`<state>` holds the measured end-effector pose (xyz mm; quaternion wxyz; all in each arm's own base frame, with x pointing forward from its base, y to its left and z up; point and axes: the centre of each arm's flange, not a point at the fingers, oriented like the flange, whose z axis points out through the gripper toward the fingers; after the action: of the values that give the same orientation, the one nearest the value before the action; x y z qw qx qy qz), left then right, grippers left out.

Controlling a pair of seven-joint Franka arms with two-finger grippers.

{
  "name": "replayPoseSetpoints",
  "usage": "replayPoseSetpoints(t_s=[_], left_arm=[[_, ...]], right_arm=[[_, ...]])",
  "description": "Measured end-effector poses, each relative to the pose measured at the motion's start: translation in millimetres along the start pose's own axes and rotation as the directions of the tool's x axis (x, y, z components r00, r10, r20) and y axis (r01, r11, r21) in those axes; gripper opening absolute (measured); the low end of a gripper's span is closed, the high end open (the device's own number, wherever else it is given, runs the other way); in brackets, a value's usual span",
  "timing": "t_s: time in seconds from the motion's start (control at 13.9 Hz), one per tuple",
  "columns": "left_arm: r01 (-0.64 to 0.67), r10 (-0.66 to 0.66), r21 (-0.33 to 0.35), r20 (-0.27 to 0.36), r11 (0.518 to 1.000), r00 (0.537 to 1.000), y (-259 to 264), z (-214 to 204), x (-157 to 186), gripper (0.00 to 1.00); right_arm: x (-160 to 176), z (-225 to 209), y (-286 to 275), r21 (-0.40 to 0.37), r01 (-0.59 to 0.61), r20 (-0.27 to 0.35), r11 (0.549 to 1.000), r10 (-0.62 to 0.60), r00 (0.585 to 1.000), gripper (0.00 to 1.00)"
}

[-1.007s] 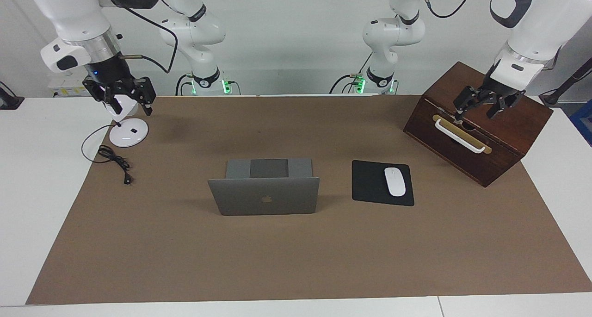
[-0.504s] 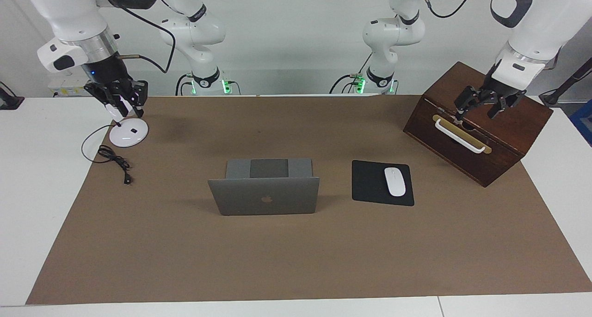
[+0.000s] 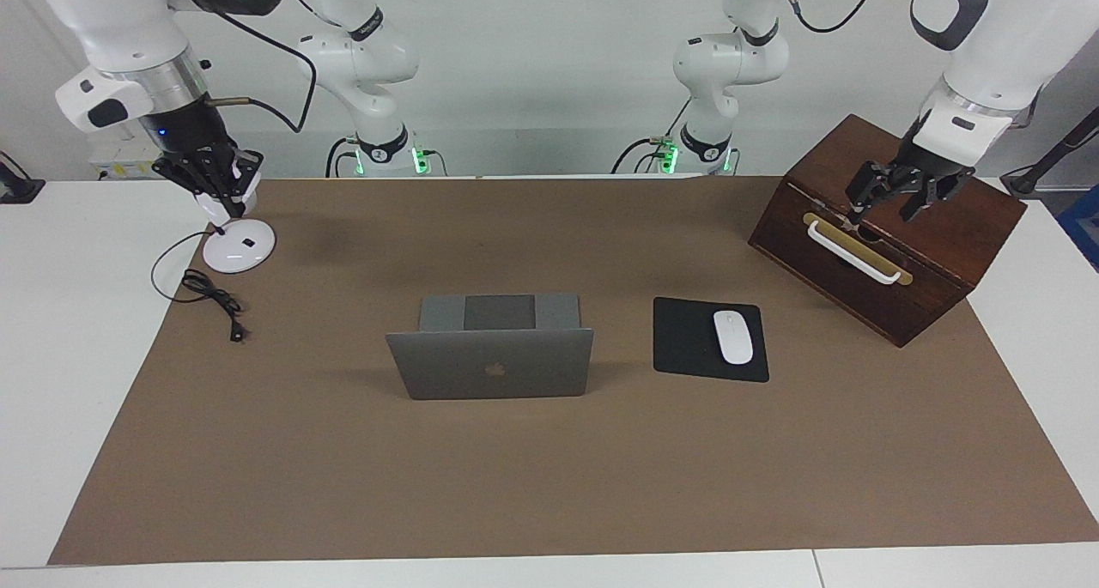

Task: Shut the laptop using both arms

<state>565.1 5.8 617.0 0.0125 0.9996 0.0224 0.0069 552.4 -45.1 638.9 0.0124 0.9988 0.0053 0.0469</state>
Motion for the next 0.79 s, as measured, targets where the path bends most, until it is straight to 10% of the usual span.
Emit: replayPoseSetpoints(t_s=[0.29, 0.79], left_arm=[[0.016, -0.016, -0.001, 0.000, 1.000, 1.000, 2, 0, 0, 0.01], [0.001, -0.003, -0.064, -0.028, 0.998, 1.000, 16, 32, -10, 0.01]], right_arm=[[21, 25, 29, -0.017, 0.015, -0.014, 1.000, -0.015, 1.000, 0.01], [94, 58, 35, -0.058, 0.025, -0.112, 0.998, -0.032, 0.993, 0.01]])
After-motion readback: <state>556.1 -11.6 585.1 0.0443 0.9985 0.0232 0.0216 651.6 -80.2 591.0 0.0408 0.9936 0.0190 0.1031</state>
